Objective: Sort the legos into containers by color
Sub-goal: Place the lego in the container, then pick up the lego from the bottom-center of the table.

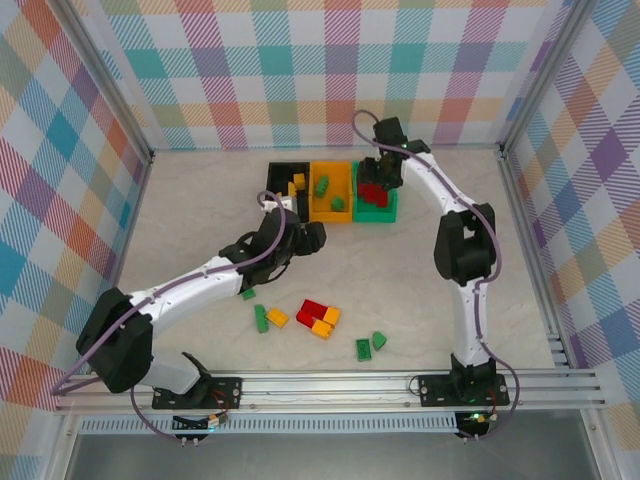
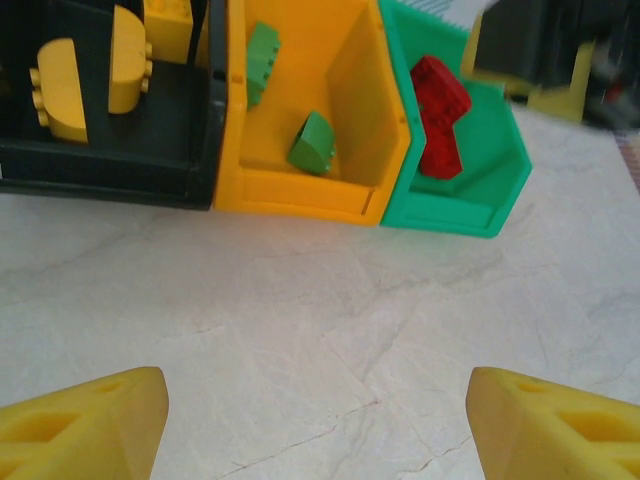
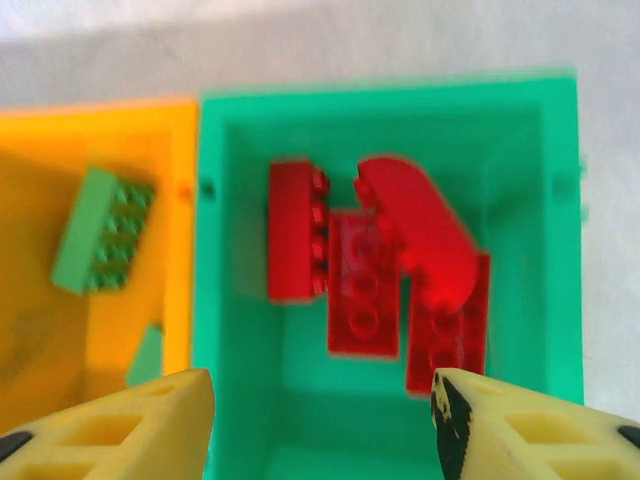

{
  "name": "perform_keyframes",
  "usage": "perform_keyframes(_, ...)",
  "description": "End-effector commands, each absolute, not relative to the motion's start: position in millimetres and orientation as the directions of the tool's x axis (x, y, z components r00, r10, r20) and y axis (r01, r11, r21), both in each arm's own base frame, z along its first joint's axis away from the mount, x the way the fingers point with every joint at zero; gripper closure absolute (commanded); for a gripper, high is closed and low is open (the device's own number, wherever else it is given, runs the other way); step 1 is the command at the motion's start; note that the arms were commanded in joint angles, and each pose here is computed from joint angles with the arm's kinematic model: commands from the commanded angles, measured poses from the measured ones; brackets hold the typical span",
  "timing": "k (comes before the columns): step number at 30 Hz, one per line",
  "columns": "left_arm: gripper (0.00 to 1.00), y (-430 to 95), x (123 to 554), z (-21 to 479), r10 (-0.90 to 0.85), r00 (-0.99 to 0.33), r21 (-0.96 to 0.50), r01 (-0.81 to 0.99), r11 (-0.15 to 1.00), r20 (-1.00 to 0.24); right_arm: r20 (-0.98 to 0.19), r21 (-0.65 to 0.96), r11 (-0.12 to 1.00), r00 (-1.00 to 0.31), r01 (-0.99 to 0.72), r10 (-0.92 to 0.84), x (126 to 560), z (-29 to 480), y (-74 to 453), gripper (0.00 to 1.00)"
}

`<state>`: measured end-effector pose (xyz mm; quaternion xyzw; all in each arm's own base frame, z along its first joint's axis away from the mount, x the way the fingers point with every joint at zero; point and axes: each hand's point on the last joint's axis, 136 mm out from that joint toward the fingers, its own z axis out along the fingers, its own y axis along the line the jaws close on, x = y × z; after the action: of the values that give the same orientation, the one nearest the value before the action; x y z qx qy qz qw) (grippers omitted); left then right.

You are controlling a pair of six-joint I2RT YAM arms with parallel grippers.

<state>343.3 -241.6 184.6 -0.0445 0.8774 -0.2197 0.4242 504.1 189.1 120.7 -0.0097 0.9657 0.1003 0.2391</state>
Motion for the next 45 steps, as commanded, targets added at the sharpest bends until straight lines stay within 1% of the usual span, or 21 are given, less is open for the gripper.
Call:
perform_keyframes(1,0.22,-227.5,342.1,184.1,-0.274,-0.619,-0.406,0.079,0.911,-0.736,-0.504,0.229,0.961,-0.863,-0.153,-0.017,461.3,150.8,211.4,0.40)
perform_keyframes(5,0.22,-228.6,341.8,183.1,-0.289,-0.619,-0.423,0.078,0.903,-0.731,-0.473,0.210,0.956,-0.877,-0.203,-0.083,398.0,139.9,219.3,0.39)
perform_keyframes(8,0.22,-229.4,341.2,183.6,-0.304,-0.616,-0.440,0.078,0.895,-0.727,-0.409,0.241,0.950,-0.908,-0.200,-0.088,348.0,121.0,218.9,0.39)
perform_keyframes(11,0.22,-228.4,340.5,183.8,-0.320,-0.606,-0.454,0.077,0.887,-0.728,-0.335,0.296,0.943,-0.941,-0.155,-0.049,300.8,100.7,210.8,0.39)
perform_keyframes(13,0.22,-227.8,339.8,185.4,-0.329,-0.597,-0.463,0.082,0.882,-0.732,-0.286,0.300,0.946,-0.958,-0.121,-0.032,270.0,85.7,201.2,0.39)
perform_keyframes(15,0.22,-228.3,339.3,187.5,-0.333,-0.588,-0.471,0.094,0.877,-0.737,-0.246,0.272,0.958,-0.969,-0.087,-0.018,245.1,74.8,188.0,0.39)
perform_keyframes(19,0.22,-230.3,339.3,188.4,-0.340,-0.577,-0.484,0.112,0.868,-0.742,-0.159,0.289,0.957,-0.987,-0.021,0.027,200.9,56.7,175.0,0.39)
perform_keyframes(21,0.22,-232.7,339.7,188.4,-0.340,-0.578,-0.490,0.122,0.863,-0.742,-0.133,0.278,0.961,-0.990,0.005,0.044,185.5,51.8,167.8,0.39)
perform_keyframes(27,0.22,-238.9,341.1,189.2,-0.341,-0.584,-0.504,0.138,0.853,-0.737,-0.063,0.262,0.963,-0.995,0.062,0.081,154.2,38.5,154.2,0.39)
perform_keyframes(34,0.22,-242.1,341.1,190.2,-0.345,-0.588,-0.515,0.144,0.845,-0.731,-0.018,0.276,0.959,-0.997,0.061,0.069,131.0,36.9,161.9,0.39)
perform_keyframes(41,0.22,-244.8,342.0,189.0,-0.354,-0.591,-0.527,0.146,0.837,-0.725,-0.023,0.302,0.953,-0.999,0.034,0.043,127.0,42.1,173.0,0.39)
perform_keyframes(45,0.22,-246.2,341.8,191.1,-0.343,-0.598,-0.522,0.150,0.840,-0.724,-0.070,0.313,0.950,-0.998,-0.013,0.009,132.3,54.6,181.9,0.39)
